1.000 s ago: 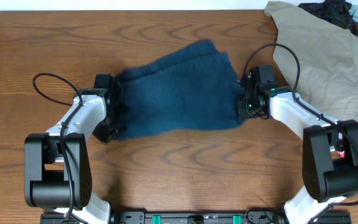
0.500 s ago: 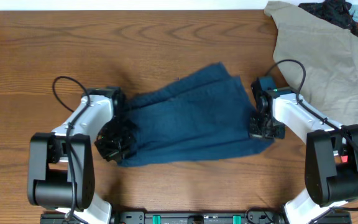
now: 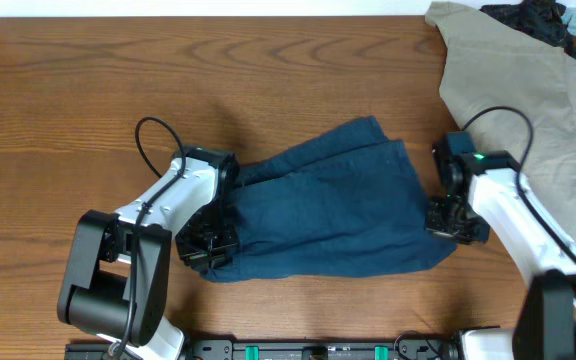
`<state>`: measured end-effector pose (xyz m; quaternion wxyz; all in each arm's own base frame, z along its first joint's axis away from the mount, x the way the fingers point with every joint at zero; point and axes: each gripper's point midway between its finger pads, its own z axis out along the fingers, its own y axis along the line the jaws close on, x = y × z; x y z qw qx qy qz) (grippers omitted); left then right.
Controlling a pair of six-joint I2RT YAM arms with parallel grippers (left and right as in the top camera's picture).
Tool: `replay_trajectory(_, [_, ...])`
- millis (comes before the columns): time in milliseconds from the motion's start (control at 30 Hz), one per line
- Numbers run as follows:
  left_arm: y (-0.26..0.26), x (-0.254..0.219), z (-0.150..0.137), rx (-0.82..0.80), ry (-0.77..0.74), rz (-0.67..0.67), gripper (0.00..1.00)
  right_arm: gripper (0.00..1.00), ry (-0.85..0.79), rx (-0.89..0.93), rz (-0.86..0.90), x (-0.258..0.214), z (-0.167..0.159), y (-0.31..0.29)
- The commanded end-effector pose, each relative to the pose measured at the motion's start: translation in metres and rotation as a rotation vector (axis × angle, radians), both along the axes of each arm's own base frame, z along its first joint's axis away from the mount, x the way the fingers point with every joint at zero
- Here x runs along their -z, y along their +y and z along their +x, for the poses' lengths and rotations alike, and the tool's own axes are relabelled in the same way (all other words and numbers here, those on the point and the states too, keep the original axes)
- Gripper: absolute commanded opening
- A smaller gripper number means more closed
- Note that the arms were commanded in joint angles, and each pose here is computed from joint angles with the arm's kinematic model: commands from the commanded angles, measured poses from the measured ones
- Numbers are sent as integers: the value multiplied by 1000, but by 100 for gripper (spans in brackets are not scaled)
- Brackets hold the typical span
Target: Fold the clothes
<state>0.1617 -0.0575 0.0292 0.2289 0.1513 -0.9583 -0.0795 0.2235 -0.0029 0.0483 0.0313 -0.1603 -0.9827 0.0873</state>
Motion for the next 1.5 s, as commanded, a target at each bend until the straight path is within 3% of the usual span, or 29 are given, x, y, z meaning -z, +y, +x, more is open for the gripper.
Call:
replay_trajectory(0, [11, -4, 12, 17, -28, 39, 7, 87, -97, -41, 50, -15, 12, 5])
replay_trajectory(100, [13, -13, 35, -3, -90, 39, 7, 94, -170, -42, 62, -25, 21, 7])
replay_trajectory(233, [12, -28, 67, -11, -185, 8, 13, 93, -204, -46, 75, -27, 28, 9])
replay_trajectory(267, [13, -31, 74, -16, -204, 9, 29, 93, -208, -46, 75, -27, 29, 9])
replay_trajectory(300, [16, -34, 81, -20, -226, 16, 54, 93, -215, -46, 76, -27, 31, 9])
replay_trajectory(367, [20, -38, 87, -23, -249, 30, 73, 93, -226, -46, 77, -27, 34, 10])
replay_trajectory(433, [24, -39, 93, -28, -268, 37, 82, 94, -238, -46, 78, -28, 37, 10])
replay_trajectory(600, [22, -33, 130, -46, -417, 9, 86, 94, -252, -47, 80, -28, 40, 10])
replay_trajectory(800, [12, -32, 186, 79, -629, -55, 88, 94, -250, -47, 79, -28, 40, 10])
replay_trajectory(1133, [9, -2, 198, 98, -607, -61, 88, 94, -248, -47, 78, -28, 39, 10])
replay_trajectory(1233, [4, 3, 196, 93, -589, -90, 78, 93, -247, -47, 78, -28, 39, 10])
replay_trajectory(1367, [2, 3, 195, 91, -587, -100, 25, 92, -250, -47, 79, -28, 40, 10])
replay_trajectory(1400, [3, 3, 195, 91, -585, -100, 19, 92, -251, -47, 79, -28, 40, 10])
replay_trajectory(1433, [3, 3, 194, 91, -583, -99, 7, 92, -251, -47, 79, -28, 40, 10])
replay_trajectory(1467, [3, 3, 193, 91, -580, -99, 6, 92, -251, -47, 79, -28, 40, 10])
